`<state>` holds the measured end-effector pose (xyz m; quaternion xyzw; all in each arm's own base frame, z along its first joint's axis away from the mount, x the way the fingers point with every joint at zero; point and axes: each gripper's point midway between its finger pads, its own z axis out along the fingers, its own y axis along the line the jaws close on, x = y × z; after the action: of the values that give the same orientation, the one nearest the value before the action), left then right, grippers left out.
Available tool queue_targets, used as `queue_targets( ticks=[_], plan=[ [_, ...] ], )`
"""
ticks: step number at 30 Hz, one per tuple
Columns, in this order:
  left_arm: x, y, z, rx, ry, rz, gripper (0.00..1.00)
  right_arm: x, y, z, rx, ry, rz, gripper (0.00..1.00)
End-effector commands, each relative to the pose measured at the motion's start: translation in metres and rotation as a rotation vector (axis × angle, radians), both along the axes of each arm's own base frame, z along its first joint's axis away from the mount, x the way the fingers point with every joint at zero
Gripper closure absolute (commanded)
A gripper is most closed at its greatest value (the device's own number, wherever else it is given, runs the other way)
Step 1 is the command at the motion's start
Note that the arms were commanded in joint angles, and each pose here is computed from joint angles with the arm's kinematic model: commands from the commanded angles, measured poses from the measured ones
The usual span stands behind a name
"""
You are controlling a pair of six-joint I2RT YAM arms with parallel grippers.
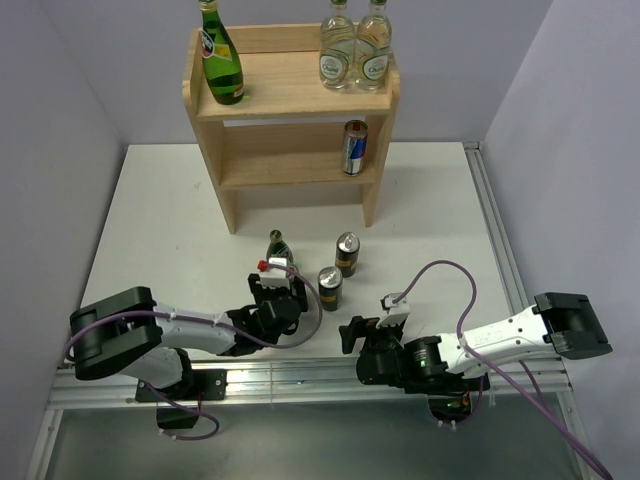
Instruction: Place and organize the beverage onto the shelf
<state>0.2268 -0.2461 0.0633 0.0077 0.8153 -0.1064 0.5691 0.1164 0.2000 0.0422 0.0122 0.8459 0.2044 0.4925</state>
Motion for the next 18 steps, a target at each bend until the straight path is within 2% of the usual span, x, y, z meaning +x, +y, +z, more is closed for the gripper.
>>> queue_targets(
  ticks=[1,4,6,7,9,12,13,14,16,18],
  plan=[
    [0.009,-0.006,0.004,-0.04,-0.024,-0.016,0.19,0.004,0.001,0.007,0.043,-0.026,-0.034,0.0],
    [0.012,-0.009,0.002,-0.039,-0.026,-0.014,0.24,0.004,0.001,0.007,0.046,-0.025,-0.034,0.0],
    [0.013,-0.009,0.0,-0.03,-0.027,-0.006,0.34,0.004,0.001,0.006,0.047,-0.022,-0.036,0.0],
    [0.014,-0.01,0.0,-0.029,-0.027,-0.003,0.45,0.004,0.0,0.006,0.045,-0.023,-0.034,0.0],
    [0.015,-0.011,-0.001,-0.021,-0.029,-0.001,0.5,0.004,0.0,0.006,0.049,-0.022,-0.035,0.0],
    [0.015,-0.011,0.003,-0.022,-0.02,0.007,0.7,0.004,0.0,0.007,0.056,-0.019,-0.036,0.0],
    [0.014,-0.011,0.013,-0.039,-0.029,0.014,0.93,0.004,0.0,0.007,0.054,-0.02,-0.035,0.0],
    [0.01,-0.005,0.01,0.006,-0.008,0.018,0.99,0.004,0.0,0.007,0.056,-0.018,-0.035,0.0],
    [0.005,-0.016,0.037,-0.046,-0.015,0.009,1.0,0.004,0.0,0.006,0.056,-0.018,-0.035,0.0],
    [0.0,-0.015,0.055,-0.013,-0.002,0.01,1.0,0.004,0.0,0.006,0.056,-0.019,-0.036,0.0]
  ],
)
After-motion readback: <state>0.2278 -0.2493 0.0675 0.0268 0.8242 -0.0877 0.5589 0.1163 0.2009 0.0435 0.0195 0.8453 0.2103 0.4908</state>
